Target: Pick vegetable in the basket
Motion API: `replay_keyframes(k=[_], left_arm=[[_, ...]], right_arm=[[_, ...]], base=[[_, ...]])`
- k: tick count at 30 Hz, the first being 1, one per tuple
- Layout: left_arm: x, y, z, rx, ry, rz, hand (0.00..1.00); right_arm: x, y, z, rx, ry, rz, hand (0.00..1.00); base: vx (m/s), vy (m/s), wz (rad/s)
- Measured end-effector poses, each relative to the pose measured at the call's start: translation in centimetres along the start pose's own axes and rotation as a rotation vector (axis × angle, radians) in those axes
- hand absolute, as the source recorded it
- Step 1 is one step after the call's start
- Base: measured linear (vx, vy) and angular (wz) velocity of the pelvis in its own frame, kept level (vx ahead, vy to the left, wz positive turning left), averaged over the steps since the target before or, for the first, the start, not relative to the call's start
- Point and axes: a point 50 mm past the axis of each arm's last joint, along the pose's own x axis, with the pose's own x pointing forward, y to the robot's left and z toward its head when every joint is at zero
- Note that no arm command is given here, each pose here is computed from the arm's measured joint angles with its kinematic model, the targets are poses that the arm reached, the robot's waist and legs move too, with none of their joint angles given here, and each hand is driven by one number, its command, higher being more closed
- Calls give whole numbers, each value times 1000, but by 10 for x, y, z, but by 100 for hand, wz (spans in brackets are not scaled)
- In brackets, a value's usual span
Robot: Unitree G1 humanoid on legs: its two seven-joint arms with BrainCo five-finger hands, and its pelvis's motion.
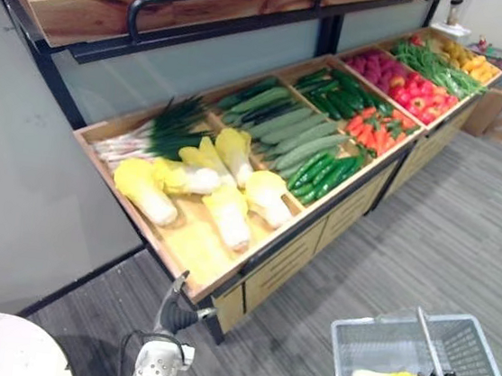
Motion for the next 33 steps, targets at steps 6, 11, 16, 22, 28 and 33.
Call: replay_keyframes(k=[6,11,16,22,28,33], left_arm=[[6,6,-3,36,-10,64,0],[16,24,-11,56,37,170,0],[16,69,-25,118,101,360,0],[12,68,-50,154,253,323,0],[-9,26,-76,123,414,204,0],[-12,22,-81,92,446,195,0]], right_arm=[[-9,4,11,97,-63,-69,100],[-7,12,27,120,-107,-83,100],[2,35,43,92,-128,-2,100],[2,24,31,84,-92,-28,100],[-4,33,15,109,-24,-21,100],[0,17,15,83,-40,-65,100]], base=[[-143,147,-76],[-269,101,-135],[-221,-98,-110],[-279,-245,-70],[-97,-242,-27],[-62,-123,-42]])
